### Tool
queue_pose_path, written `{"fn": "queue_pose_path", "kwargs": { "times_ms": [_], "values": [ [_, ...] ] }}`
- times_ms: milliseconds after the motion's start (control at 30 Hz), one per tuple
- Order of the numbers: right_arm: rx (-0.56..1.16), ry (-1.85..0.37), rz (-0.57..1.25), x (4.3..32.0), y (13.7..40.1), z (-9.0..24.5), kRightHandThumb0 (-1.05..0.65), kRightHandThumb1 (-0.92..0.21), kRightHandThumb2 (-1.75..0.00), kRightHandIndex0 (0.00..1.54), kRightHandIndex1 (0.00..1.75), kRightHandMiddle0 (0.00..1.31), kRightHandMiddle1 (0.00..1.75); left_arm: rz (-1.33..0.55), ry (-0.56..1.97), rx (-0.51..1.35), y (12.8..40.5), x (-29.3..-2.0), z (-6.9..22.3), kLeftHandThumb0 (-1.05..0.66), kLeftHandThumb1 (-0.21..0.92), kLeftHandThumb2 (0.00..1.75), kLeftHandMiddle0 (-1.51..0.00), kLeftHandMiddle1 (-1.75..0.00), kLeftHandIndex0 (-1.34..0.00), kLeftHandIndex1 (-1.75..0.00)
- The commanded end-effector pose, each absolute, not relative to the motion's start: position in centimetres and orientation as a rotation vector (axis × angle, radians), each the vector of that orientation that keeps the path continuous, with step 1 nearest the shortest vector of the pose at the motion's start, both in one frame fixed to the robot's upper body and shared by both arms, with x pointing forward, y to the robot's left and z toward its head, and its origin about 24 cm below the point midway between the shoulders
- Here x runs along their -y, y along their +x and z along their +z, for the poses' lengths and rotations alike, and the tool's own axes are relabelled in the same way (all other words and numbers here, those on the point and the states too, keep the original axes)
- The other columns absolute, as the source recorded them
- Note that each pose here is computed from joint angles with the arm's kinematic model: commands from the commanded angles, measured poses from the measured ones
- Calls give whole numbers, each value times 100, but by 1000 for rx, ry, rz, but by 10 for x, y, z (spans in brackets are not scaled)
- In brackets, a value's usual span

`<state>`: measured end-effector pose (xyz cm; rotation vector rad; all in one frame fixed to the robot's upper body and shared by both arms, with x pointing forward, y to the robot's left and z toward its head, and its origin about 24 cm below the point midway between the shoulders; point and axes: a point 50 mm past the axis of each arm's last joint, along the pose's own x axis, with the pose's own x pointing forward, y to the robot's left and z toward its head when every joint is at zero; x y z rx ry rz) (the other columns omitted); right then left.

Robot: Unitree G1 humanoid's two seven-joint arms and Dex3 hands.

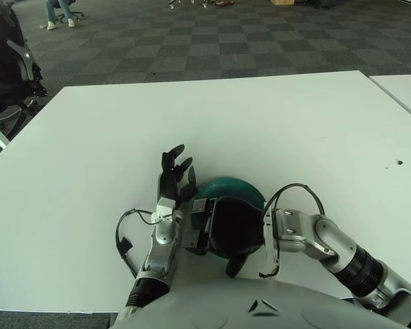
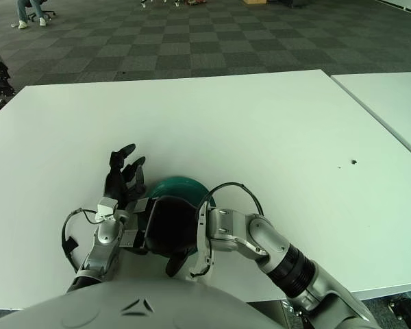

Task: Put the charger into the plate.

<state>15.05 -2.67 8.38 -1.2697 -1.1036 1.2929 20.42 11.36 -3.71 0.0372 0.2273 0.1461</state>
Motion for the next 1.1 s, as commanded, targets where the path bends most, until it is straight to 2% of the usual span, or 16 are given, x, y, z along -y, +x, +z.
{"fn": "queue_pose_path", "kwargs": {
  "times_ms": [0, 167, 200, 267, 333, 400, 467, 500, 533, 567, 667, 767, 833, 900, 967, 1067],
  "values": [
    [1183, -1291, 1258, 25, 159, 90, -42, -54, -104, 101, 175, 45, 175, 145, 55, -514, 160, -112, -87, -72, 92, 89, -52, -45, -16, -99],
    [1199, -1278, 1246, 28, 159, 101, -42, -56, -101, 94, 175, 43, 175, 140, 43, -517, 161, -112, -86, -71, 92, 90, -50, -41, -15, -97],
    [1202, -1278, 1240, 29, 158, 106, -53, -69, -93, 91, 175, 39, 174, 138, 40, -519, 161, -112, -86, -71, 92, 90, -50, -37, -14, -95],
    [1202, -1293, 1240, 32, 159, 114, -67, -80, -87, 84, 175, 35, 172, 135, 36, -523, 162, -112, -86, -72, 92, 91, -50, -34, -13, -93],
    [1192, -1321, 1256, 33, 160, 117, -76, -86, -85, 79, 175, 32, 170, 130, 35, -527, 163, -112, -86, -72, 92, 91, -50, -32, -12, -92],
    [1174, -1378, 1296, 34, 162, 117, -89, -90, -90, 52, 173, 19, 151, 124, 36, -532, 164, -112, -87, -73, 92, 90, -51, -29, -11, -91],
    [1166, -1479, 1365, 34, 162, 115, -91, -90, -92, 46, 173, 16, 146, 113, 39, -533, 172, -109, -85, -73, 92, 90, -51, -29, -11, -90],
    [1166, -1514, 1386, 34, 162, 115, -96, -91, -96, 34, 130, 11, 117, 102, 37, -535, 177, -108, -86, -74, 92, 89, -51, -27, -11, -89],
    [1166, -1535, 1398, 34, 162, 115, -99, -91, -99, 28, 88, 7, 92, 94, 36, -538, 180, -108, -86, -75, 92, 88, -50, -25, -10, -88],
    [1168, -1543, 1400, 35, 162, 116, -101, -92, -102, 25, 59, 4, 76, 86, 30, -539, 184, -109, -86, -75, 92, 88, -49, -24, -9, -88],
    [1172, -1555, 1390, 37, 161, 118, -104, -92, -106, 18, 23, 1, 50, 72, 7, -550, 190, -114, -89, -76, 92, 86, -49, -22, -10, -87],
    [1191, -1562, 1343, 43, 162, 123, -104, -92, -108, 8, 8, 0, 27, 56, -72, -579, 191, -127, -98, -76, 92, 81, -50, -21, -15, -91],
    [1196, -1559, 1318, 49, 166, 126, -105, -92, -109, 4, 4, 0, 17, 48, -133, -580, 190, -130, -101, -73, 92, 74, -52, -21, -24, -103],
    [1193, -1553, 1302, 52, 168, 124, -105, -92, -109, 2, 2, 0, 9, 41, -184, -569, 188, -131, -102, -72, 92, 69, -53, -21, -27, -109],
    [1187, -1536, 1295, 53, 168, 119, -105, -92, -108, 1, 1, 0, 3, 34, -219, -558, 183, -131, -104, -71, 92, 67, -54, -21, -26, -112],
    [1183, -1509, 1290, 54, 166, 114, -105, -92, -107, 0, 0, 0, 1, 29, -243, -542, 179, -132, -107, -72, 92, 69, -51, -17, -18, -100]
  ]
}}
